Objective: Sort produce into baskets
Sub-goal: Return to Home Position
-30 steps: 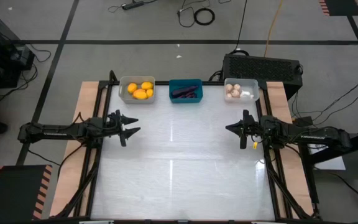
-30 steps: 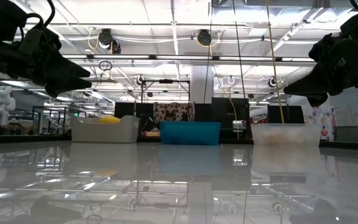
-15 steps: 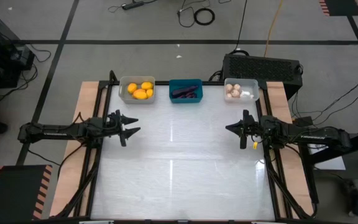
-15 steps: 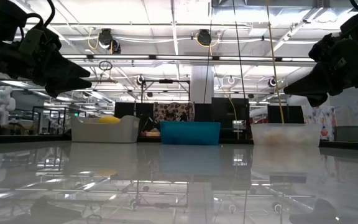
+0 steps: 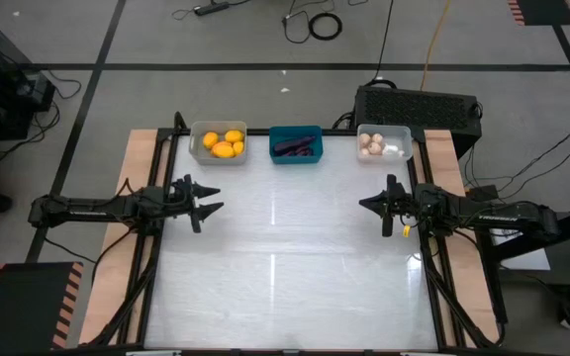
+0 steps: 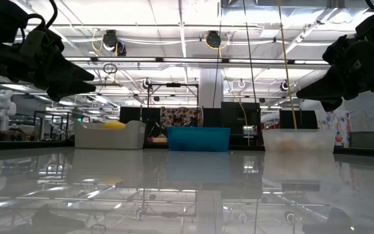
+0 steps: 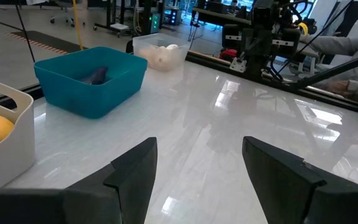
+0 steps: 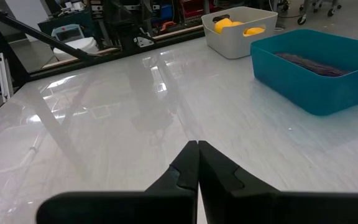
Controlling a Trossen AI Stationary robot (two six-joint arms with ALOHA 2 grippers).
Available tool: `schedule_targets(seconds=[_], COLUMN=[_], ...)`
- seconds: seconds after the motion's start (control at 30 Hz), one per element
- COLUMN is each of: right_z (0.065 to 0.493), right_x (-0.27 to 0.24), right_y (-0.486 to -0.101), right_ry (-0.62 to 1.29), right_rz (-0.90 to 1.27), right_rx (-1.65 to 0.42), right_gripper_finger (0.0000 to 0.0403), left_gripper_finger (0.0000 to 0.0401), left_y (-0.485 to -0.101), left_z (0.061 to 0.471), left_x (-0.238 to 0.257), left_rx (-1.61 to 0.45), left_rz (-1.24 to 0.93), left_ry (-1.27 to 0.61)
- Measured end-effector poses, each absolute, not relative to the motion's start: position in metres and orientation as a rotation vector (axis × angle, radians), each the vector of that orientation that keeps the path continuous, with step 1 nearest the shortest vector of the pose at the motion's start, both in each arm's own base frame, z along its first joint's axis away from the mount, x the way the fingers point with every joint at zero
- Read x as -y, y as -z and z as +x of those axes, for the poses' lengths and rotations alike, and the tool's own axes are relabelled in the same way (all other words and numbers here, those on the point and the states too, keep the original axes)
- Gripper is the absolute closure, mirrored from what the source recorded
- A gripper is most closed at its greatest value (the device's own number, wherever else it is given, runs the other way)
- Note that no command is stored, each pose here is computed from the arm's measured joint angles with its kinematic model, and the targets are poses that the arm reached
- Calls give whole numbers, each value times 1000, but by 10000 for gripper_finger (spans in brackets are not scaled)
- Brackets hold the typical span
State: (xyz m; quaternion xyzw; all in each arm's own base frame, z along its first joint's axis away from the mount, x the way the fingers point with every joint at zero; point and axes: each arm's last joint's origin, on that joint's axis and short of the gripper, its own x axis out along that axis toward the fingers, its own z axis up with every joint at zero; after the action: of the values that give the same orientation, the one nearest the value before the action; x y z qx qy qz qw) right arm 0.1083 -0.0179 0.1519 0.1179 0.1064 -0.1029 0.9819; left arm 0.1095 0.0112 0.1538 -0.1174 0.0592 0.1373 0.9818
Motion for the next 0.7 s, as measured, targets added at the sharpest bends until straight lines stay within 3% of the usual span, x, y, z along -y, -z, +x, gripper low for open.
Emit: schedule_targets(seconds=[0.7], right_z=[108], right_x=[18], right_y=[-152], right_ry=[207], right_rz=[237], right_rx=[-215], right_gripper_finger=[403], left_gripper_finger=[157], left_y=[-154], left_z=[109], left_x=[-11], left_rx=[-119], left_rz=[-236], left_ry=[-276])
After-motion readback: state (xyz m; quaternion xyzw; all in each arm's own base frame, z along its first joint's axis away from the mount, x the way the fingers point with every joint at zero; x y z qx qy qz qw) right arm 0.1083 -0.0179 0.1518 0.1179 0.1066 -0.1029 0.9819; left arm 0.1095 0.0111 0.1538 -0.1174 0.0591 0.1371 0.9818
